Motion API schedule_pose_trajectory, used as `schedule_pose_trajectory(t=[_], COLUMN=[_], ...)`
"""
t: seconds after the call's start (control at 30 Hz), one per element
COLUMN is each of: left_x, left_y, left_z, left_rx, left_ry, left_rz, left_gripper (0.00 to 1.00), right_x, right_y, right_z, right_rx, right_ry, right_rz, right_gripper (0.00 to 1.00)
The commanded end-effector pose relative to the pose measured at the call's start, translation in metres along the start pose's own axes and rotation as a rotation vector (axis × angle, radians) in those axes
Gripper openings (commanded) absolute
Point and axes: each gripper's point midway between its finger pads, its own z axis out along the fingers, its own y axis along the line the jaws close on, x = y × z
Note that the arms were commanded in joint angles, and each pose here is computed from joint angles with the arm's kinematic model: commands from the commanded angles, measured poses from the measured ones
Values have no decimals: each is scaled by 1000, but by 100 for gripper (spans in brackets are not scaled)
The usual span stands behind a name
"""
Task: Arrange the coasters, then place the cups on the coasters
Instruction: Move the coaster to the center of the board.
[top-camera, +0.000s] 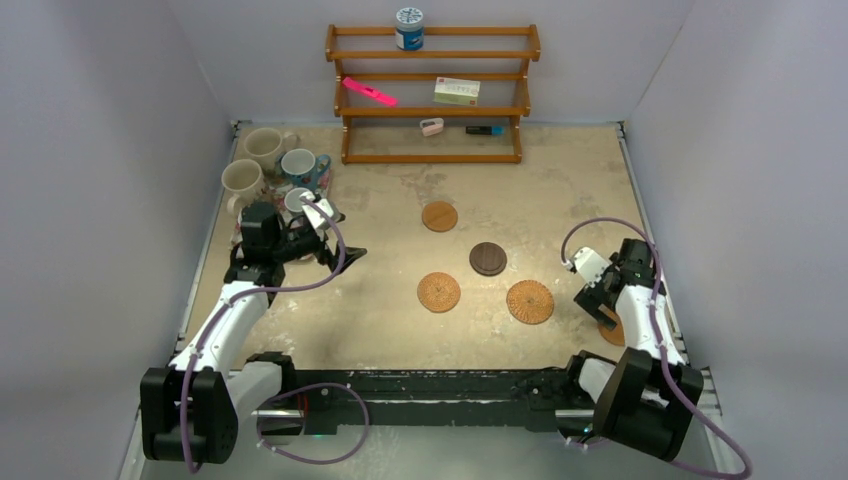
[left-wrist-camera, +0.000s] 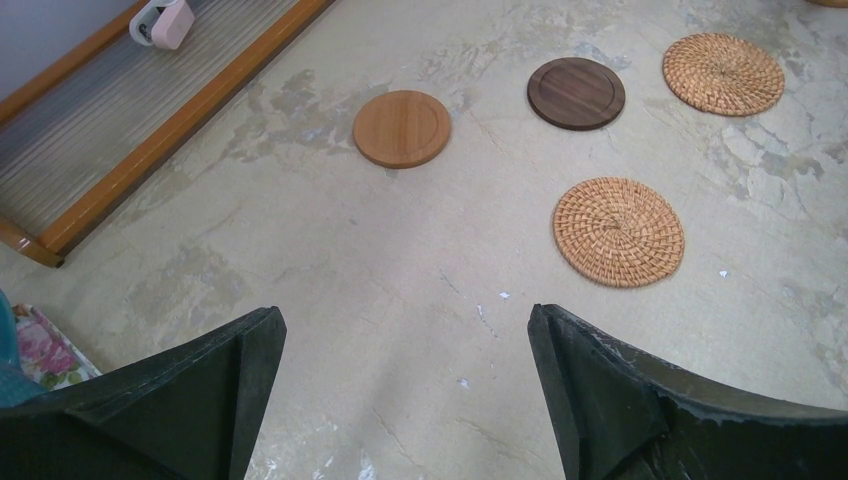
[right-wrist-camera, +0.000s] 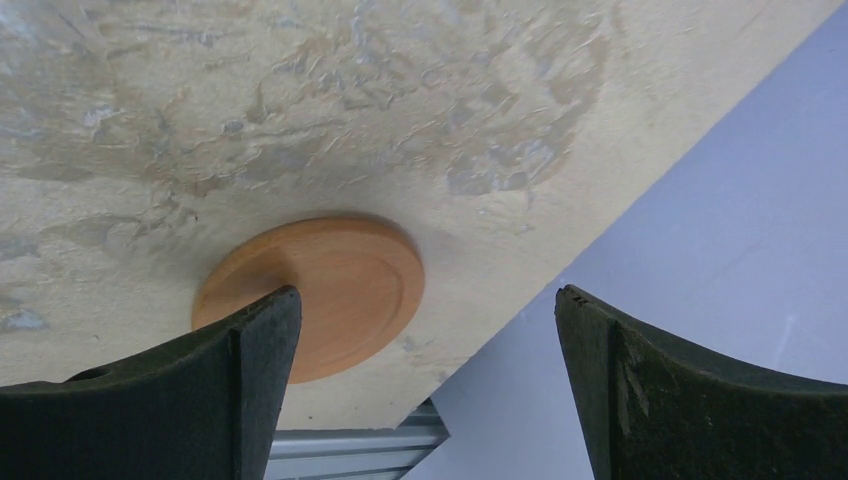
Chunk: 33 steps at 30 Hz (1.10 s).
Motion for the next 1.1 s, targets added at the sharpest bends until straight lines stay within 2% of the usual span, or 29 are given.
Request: schedule_pose_trajectory(t=[0.0,0.13,0.3,0.47,0.7,1.07], left_x=[-24,-23,-22,-21,-17,-12], left_y=[4,4,4,6,9,14], left_z=[-2,-1,-1,-1,1,4], left_rx=[6,7,8,2,-7,-10], left_ry=[-49,-47,-45,-42,-30,-5], left_rz=[71,67,65,68,62,48], left_gripper=[100,100,100,100,100,100], right_x=[16,14,-17,-60,-107,-229], right_y=[9,19,12,9,-1,-21], right_z=[10,22,36,46,80,110], right_rx=[-39,-82,-68,-135,-108,-52], right_ry=[49,35,-127,-292,-319,-387], right_rz=[-7,-2,24,111,125,169], right_gripper=[99,99,99,99,99,99])
